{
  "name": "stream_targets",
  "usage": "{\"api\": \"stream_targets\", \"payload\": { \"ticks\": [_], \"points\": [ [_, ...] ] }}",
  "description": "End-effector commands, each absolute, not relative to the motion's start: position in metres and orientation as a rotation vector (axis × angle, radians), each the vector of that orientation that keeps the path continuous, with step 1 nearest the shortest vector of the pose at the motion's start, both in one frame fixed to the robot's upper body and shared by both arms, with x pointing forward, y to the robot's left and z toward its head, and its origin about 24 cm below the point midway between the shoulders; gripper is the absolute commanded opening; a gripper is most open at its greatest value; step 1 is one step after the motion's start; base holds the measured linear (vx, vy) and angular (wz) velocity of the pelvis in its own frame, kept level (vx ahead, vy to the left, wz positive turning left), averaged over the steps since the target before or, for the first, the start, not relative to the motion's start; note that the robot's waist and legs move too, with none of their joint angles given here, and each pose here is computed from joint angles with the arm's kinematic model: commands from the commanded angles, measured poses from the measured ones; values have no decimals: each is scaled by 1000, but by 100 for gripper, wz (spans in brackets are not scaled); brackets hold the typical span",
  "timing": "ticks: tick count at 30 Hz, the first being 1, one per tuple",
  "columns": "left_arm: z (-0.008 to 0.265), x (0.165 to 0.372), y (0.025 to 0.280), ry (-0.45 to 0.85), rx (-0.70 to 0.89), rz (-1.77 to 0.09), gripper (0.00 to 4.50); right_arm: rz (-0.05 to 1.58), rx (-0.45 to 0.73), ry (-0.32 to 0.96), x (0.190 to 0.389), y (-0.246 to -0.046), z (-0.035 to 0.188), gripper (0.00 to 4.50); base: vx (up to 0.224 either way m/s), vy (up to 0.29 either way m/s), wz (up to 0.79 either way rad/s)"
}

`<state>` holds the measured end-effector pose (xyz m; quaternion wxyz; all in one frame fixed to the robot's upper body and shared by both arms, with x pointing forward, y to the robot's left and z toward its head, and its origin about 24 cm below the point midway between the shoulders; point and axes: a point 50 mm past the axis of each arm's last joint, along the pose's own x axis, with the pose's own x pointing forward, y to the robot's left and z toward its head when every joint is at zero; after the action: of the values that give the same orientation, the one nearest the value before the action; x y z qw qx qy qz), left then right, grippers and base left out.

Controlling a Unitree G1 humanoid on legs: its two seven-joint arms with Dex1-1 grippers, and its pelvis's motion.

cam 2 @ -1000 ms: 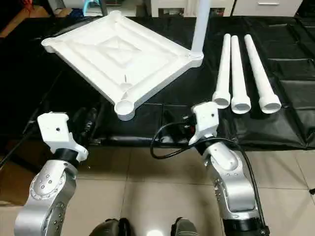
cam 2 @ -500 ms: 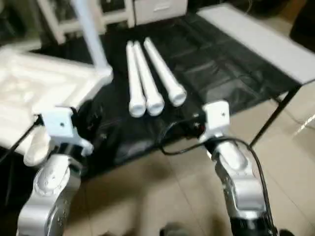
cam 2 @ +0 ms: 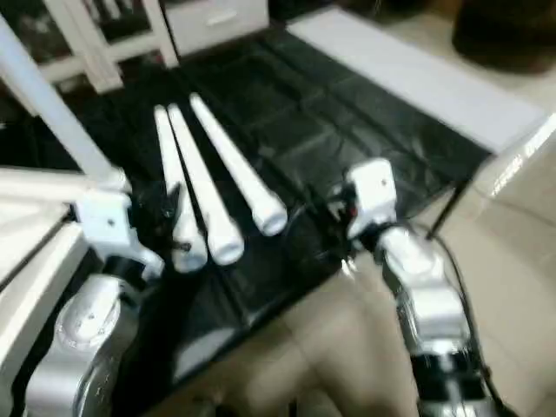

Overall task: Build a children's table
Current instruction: Move to table

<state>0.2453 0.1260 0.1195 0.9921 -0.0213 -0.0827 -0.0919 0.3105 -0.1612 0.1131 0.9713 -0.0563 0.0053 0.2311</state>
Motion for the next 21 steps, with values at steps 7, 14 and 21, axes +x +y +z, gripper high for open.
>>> {"api": "stream_targets", "payload": {
  "ticks": [7, 14, 21],
  "points": [
    [116, 239, 140, -148, -14, -193, 140, 551, -71, 37, 316, -139, 129, 386, -52, 35, -13],
    [119, 238, 145, -161, -40, -145, 140, 534, -172, -14, 311, -139, 129, 386, -105, 33, 10],
    [120, 237, 143, -155, -46, -107, 140, 570, -158, -2, 301, -130, 122, 386, -58, 39, 57]
  ]
}}
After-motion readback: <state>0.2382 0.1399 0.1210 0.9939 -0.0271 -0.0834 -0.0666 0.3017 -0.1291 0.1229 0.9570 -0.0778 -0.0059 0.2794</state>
